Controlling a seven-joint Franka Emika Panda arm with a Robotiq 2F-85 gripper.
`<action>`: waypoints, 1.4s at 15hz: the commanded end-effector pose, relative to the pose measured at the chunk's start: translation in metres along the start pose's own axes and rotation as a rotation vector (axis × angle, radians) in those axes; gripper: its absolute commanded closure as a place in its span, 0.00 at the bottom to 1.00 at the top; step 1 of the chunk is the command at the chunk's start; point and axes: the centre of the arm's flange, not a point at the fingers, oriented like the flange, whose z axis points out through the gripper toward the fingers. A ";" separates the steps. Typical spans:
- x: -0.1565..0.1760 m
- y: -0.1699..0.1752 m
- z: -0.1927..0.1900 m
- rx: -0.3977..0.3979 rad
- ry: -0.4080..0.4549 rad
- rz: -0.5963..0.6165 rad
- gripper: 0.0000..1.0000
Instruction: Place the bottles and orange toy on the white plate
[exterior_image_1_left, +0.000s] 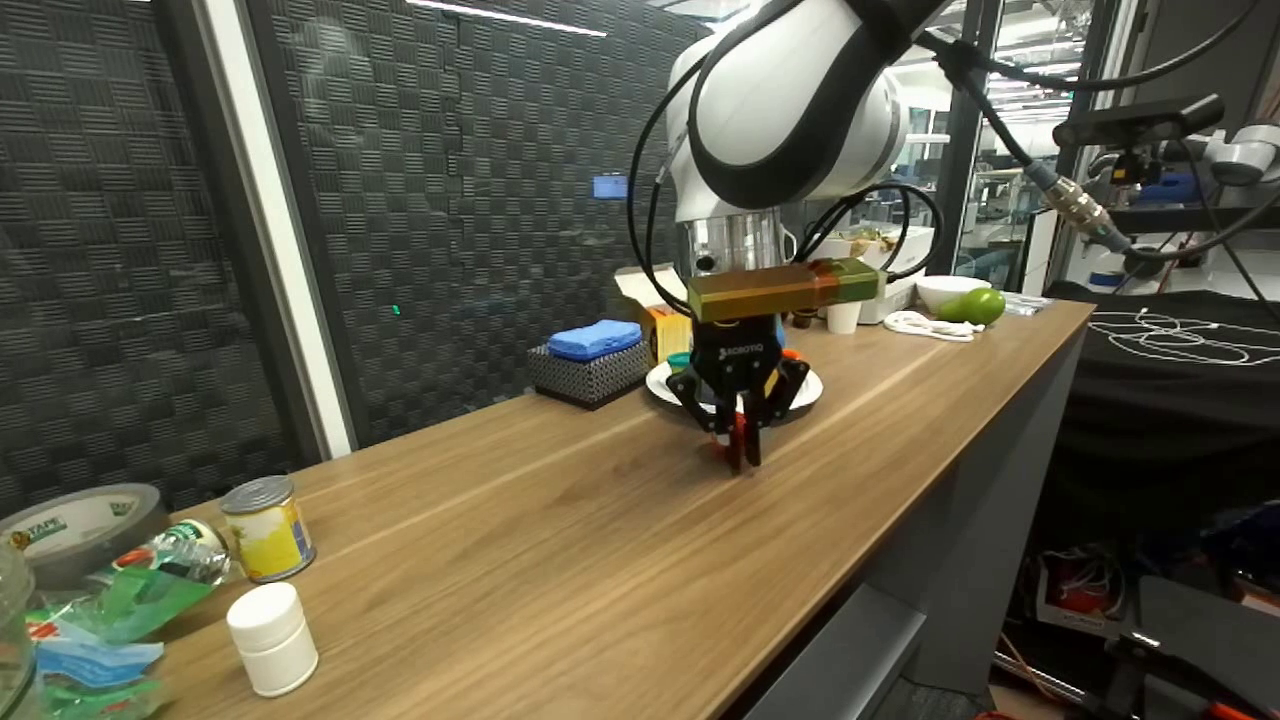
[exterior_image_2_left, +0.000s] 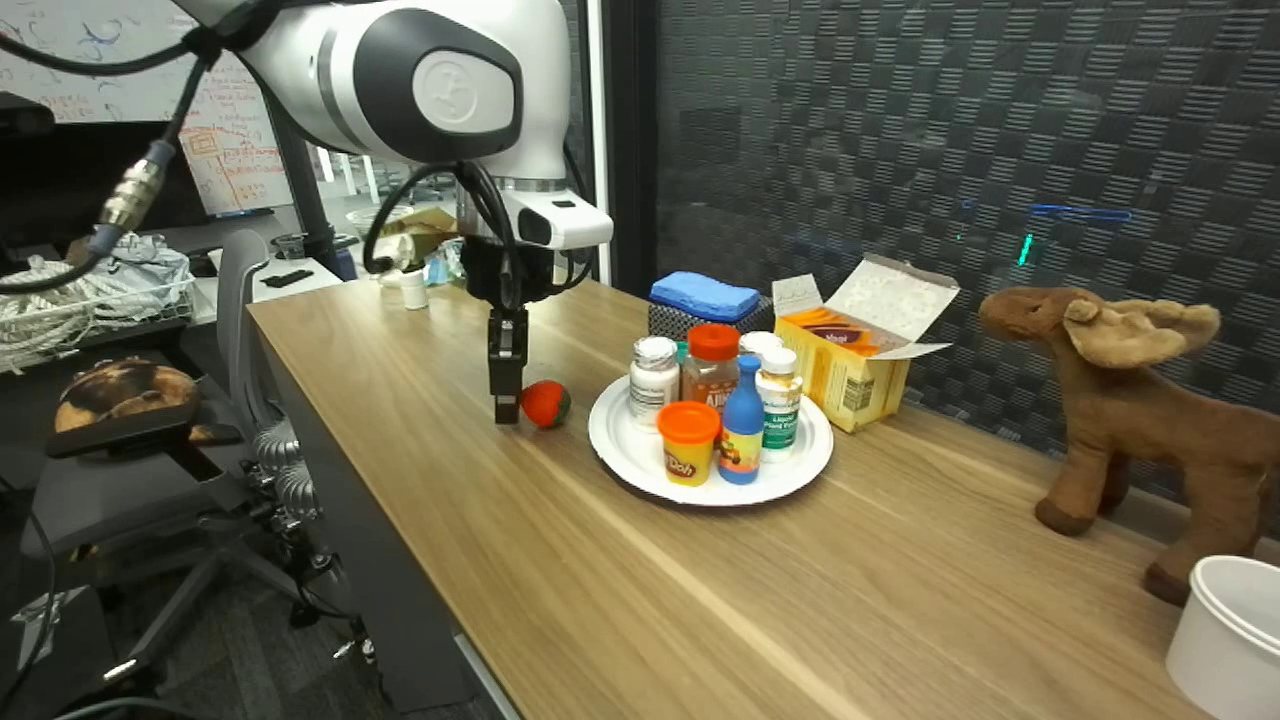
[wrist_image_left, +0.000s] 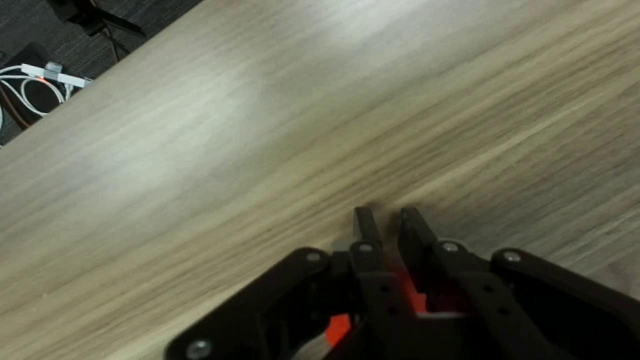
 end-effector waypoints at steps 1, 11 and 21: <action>-0.001 -0.002 -0.012 0.016 0.025 -0.009 1.00; -0.002 -0.002 -0.013 -0.034 0.078 -0.047 0.28; 0.031 -0.006 -0.018 -0.051 0.146 -0.058 0.00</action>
